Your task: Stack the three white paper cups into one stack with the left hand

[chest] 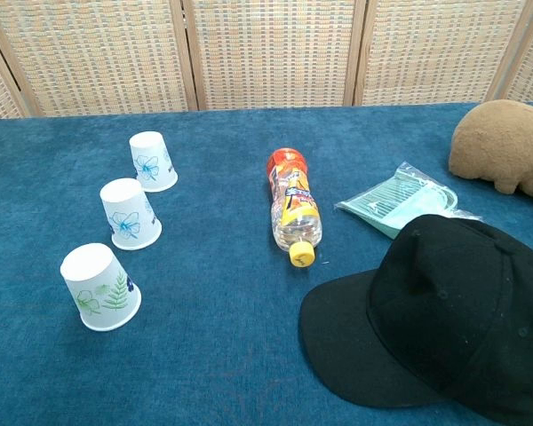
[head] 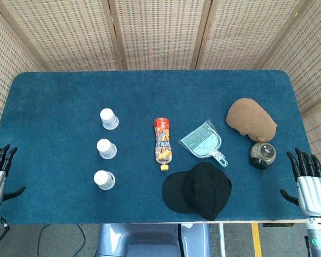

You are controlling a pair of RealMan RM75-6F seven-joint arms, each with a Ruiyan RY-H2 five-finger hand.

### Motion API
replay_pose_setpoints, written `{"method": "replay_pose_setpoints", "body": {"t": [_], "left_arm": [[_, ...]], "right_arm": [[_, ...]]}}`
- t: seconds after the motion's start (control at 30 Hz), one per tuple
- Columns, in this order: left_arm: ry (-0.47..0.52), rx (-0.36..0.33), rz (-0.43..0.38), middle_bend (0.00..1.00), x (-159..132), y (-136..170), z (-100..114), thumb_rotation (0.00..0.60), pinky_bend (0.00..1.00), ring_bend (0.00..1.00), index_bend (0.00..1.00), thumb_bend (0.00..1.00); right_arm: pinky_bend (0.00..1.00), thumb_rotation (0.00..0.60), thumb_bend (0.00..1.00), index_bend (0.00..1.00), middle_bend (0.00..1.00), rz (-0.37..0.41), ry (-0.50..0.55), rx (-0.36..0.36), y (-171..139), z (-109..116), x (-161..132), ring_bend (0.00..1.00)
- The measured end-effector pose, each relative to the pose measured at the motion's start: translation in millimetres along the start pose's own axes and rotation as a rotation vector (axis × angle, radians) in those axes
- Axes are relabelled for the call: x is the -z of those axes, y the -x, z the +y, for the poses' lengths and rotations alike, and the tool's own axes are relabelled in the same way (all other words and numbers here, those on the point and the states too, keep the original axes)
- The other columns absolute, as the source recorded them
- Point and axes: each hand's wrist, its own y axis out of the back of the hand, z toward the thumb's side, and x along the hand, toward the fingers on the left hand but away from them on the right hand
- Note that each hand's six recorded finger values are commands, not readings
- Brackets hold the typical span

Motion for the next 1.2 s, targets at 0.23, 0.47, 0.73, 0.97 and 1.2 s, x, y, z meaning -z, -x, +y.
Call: {"method": "replay_pose_setpoints", "body": {"t": [0.23,0.47,0.73,0.97,1.2], "left_arm": [[-0.002,0.004,0.004,0.00,0.5,-0.5,-0.9,0.600,0.00,0.00,0.00,0.02],[-0.011,0.040,-0.009,0.00,-1.1,0.5,-3.7,0.600,0.00,0.00,0.00,0.02],[-0.012,0.041,-0.016,0.00,-2.7,0.1,-4.2,0.600,0.00,0.00,0.00,0.02],[-0.008,0.046,-0.029,0.00,-5.7,0.3,-5.2,0.600,0.00,0.00,0.00,0.02],[0.013,0.045,-0.045,0.00,-10.7,-2.7,-4.3,0.600,0.00,0.00,0.05,0.02]], "right_arm": [[0.00,0.600,0.06,0.03,0.00,-0.003,-0.001,-0.011,0.5,-2.6,-0.5,0.00],[0.00,0.600,0.06,0.04,0.00,0.002,-0.006,0.000,-0.7,-1.9,-3.2,0.00],[0.00,0.600,0.06,0.05,0.00,0.008,-0.010,-0.010,-0.4,-5.1,-5.1,0.00],[0.00,0.600,0.06,0.08,0.00,0.007,-0.002,-0.011,0.0,-5.1,-4.5,0.00],[0.00,0.600,0.06,0.08,0.00,0.002,0.007,-0.007,0.9,-3.7,-2.5,0.00]]}}
